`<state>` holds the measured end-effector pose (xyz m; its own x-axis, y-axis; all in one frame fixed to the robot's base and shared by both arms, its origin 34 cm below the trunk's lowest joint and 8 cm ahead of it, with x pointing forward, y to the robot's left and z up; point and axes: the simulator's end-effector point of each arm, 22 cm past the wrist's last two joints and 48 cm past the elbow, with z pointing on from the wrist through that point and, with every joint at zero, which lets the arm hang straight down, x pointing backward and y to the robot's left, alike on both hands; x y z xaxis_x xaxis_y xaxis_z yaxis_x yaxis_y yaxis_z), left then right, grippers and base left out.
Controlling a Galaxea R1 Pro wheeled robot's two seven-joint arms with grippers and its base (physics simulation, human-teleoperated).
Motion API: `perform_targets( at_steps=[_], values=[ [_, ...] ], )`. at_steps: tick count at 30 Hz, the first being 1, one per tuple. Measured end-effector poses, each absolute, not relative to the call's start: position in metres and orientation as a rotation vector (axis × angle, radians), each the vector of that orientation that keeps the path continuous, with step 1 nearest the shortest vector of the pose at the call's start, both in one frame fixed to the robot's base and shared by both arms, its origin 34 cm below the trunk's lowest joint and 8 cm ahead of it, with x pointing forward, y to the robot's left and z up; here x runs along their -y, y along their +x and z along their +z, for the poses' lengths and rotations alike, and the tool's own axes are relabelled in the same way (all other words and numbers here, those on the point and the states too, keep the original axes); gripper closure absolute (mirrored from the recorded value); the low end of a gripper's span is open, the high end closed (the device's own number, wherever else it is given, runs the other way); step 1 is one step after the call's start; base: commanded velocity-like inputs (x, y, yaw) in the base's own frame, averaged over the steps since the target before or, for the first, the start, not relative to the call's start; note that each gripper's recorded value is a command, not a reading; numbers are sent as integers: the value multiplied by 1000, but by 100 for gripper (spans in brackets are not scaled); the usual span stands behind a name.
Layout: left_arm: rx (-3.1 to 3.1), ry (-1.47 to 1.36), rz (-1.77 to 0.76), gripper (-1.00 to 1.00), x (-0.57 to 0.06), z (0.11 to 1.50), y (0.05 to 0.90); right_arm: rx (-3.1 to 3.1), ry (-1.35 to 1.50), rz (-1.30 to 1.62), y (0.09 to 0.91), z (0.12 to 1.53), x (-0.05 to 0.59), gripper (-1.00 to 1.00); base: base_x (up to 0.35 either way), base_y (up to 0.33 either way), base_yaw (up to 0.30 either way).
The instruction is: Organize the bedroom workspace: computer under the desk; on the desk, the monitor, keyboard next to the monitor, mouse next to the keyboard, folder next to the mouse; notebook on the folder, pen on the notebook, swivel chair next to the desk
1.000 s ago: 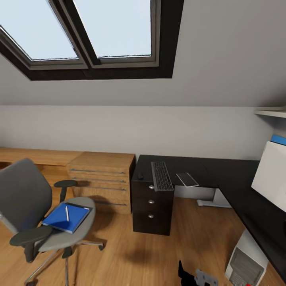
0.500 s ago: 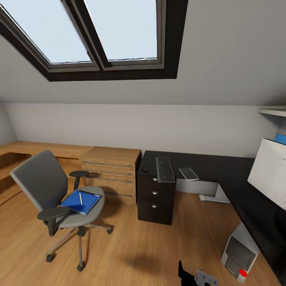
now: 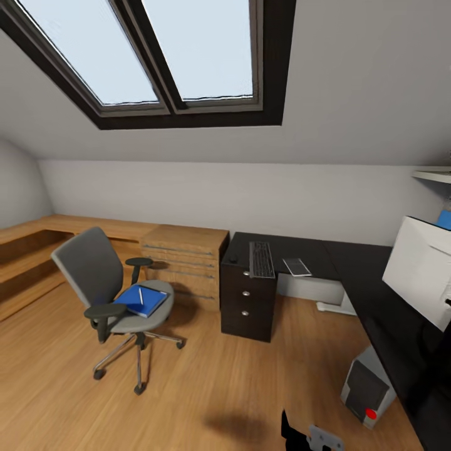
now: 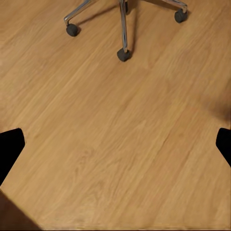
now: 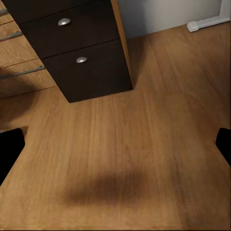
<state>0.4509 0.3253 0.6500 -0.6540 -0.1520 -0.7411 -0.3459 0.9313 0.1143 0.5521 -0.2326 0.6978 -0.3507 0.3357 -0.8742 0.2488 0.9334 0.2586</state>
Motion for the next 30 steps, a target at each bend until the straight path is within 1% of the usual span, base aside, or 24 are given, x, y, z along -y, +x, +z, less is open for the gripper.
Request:
perform_targets(
  at_steps=[21,30],
  values=[
    [-2289,-352,314,-100,-326,676,447,-1950,416,100,547,724,229,-100,-344,-3,3],
    [-2337,-346,313,-100,-322,673,430,-1881,407,81,548,748,233,-100,-46,0,0]
  ],
)
